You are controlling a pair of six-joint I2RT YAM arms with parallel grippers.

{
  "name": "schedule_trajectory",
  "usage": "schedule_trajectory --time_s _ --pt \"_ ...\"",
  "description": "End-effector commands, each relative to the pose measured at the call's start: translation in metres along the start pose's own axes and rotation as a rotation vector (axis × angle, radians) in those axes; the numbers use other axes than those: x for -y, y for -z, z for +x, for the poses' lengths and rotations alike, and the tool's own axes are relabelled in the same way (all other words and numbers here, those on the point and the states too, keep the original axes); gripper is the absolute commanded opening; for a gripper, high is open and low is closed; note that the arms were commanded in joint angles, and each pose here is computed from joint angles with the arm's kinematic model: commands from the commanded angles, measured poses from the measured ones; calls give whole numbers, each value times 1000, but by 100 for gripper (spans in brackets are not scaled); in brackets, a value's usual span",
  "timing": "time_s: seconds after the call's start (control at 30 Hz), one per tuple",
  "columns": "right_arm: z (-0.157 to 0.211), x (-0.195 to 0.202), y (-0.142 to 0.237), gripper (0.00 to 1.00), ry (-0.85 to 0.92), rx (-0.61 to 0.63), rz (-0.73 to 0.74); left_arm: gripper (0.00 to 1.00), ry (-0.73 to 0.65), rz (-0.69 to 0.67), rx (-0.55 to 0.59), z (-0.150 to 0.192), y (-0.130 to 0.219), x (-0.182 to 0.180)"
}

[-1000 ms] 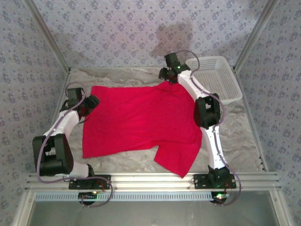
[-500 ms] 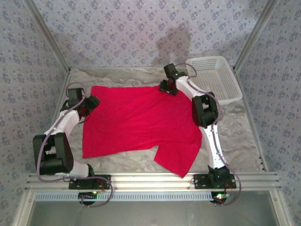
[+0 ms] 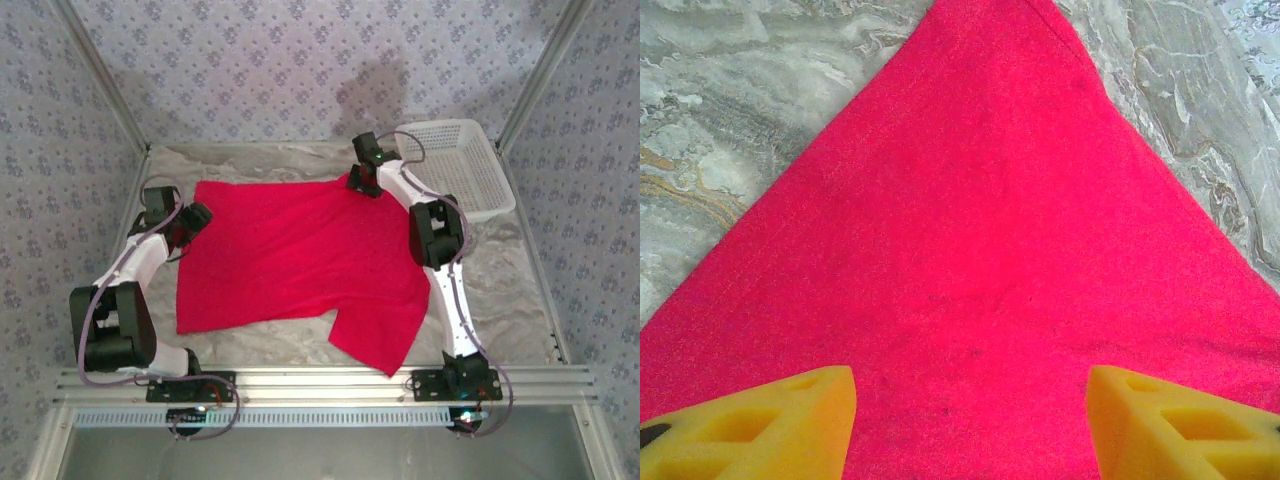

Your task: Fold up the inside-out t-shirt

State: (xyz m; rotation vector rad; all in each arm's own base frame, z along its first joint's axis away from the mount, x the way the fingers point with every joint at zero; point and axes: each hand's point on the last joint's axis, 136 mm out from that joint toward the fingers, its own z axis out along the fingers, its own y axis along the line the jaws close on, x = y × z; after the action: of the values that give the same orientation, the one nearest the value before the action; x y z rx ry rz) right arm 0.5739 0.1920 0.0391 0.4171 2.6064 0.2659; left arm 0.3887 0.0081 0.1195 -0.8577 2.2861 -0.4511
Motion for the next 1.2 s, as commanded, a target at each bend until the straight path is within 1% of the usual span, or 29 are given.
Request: schedule_trajectory --time_s 0.0,0.03,0.1,0.13,0.17,0.27,0.33,0.37,0.4,0.43,0.47,0.57,0.67,1.07,1.17 --pt "0 15 -14 37 -19 -7 70 62 -19 21 18 -10 4 9" --pt "1 15 -14 32 -19 -10 70 62 -18 20 18 -11 4 8" --pt "1 15 -15 18 -20 -11 70 62 -20 19 18 -10 5 8" --pt "1 15 -14 13 -18 -10 73 62 -20 18 18 -10 4 8" --pt "0 14 -11 11 -16 -7 73 62 -21 18 17 -10 4 8" --pt "-6 10 2 11 1 11 75 62 -21 18 16 -10 4 8" --pt "-11 6 13 13 11 25 78 62 -21 18 17 -11 4 8" --pt "-13 5 18 20 13 30 84 62 -22 19 16 -11 4 8" --pt "-15 4 24 33 14 35 88 62 -22 19 16 -11 4 8" --pt "-16 2 26 40 48 35 87 62 -21 20 18 -11 4 9" --pt "-16 1 28 41 56 37 84 62 -18 21 15 -11 4 8" --pt "-15 0 27 39 70 27 73 62 -16 27 14 -10 4 9" --pt "-13 1 20 32 67 15 63 62 -18 25 14 -10 5 9" --pt "-3 14 3 33 53 -18 89 62 -20 23 15 -10 4 9" --pt "-3 17 -1 30 43 -19 90 62 -19 24 14 -10 3 9"
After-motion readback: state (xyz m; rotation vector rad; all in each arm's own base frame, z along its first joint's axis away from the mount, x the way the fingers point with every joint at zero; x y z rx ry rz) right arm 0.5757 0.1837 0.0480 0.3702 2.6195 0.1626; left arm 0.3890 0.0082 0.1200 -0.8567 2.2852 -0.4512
